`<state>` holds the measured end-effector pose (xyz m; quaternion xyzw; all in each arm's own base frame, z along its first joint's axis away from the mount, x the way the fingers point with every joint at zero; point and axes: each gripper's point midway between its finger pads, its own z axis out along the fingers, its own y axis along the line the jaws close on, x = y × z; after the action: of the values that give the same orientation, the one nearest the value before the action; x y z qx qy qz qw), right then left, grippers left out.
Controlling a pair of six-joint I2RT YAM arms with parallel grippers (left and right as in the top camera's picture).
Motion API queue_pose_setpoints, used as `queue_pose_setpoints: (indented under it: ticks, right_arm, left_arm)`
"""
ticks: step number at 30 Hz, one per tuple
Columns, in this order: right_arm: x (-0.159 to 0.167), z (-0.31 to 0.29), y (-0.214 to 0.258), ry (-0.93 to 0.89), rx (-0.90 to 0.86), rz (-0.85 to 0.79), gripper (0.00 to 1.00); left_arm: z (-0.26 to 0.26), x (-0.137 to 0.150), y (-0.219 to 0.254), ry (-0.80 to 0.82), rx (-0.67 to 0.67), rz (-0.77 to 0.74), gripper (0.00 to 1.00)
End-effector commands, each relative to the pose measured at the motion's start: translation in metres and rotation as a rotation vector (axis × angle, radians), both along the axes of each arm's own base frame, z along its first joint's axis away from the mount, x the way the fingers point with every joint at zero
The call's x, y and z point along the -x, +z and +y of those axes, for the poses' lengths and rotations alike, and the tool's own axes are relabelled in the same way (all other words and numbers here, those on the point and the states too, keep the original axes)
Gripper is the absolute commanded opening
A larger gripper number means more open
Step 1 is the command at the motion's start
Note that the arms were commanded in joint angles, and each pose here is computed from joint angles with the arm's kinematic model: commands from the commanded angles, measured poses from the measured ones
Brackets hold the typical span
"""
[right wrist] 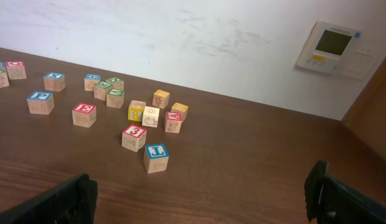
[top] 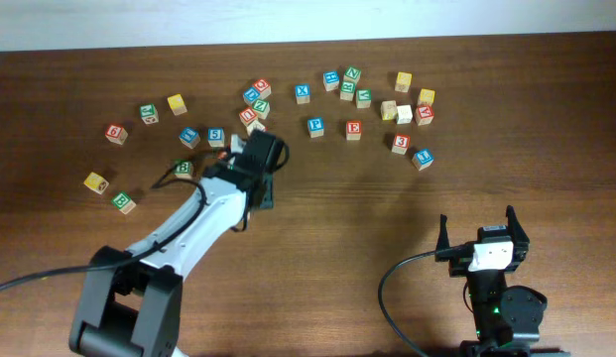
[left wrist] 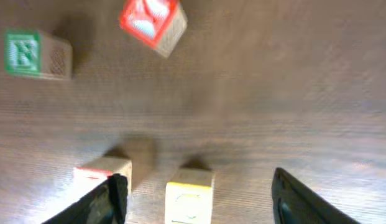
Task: Spell out ICRA
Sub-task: 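Open the left gripper to release the C block and raise it, then move the left gripper back over the block cluster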
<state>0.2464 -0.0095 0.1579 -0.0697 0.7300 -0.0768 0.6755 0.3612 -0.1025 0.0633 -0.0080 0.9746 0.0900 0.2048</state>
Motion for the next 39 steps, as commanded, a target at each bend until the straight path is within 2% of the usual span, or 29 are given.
queue_pose_setpoints:
  ticks: [1,3,7,9,12,32,39]
  right_arm:
    - [0.000,0.001,-0.002,0.008,-0.005,0.004,0.99]
    - [0.000,0.001,-0.002,0.008,-0.005,0.004,0.98]
    - [0.000,0.001,-0.002,0.008,-0.005,0.004,0.98]
    - [0.000,0.001,-0.002,0.008,-0.005,0.004,0.98]
    - [0.000,0.001,-0.002,0.008,-0.005,0.004,0.98]
    - [0.000,0.002,-0.002,0.008,-0.005,0.004,0.98]
    - [0.000,0.002,-0.002,0.008,-0.005,0.004,0.99]
  left_arm:
    - [-0.008,-0.010,0.023,-0.003,0.022,-0.027,0.43]
    - [-0.014,-0.005,0.021,-0.023,0.052,0.008,0.19]
    - [-0.035,0.011,0.013,-0.171,0.134,0.107,0.01]
    - [-0.047,0.019,0.011,-0.252,0.183,0.147,0.00]
    - [-0.053,0.024,0.011,-0.279,0.214,0.170,0.00]
    - [-0.046,0.027,0.008,-0.267,0.184,0.186,0.00]
    - [-0.039,0.045,-0.014,-0.234,0.175,0.251,0.00]
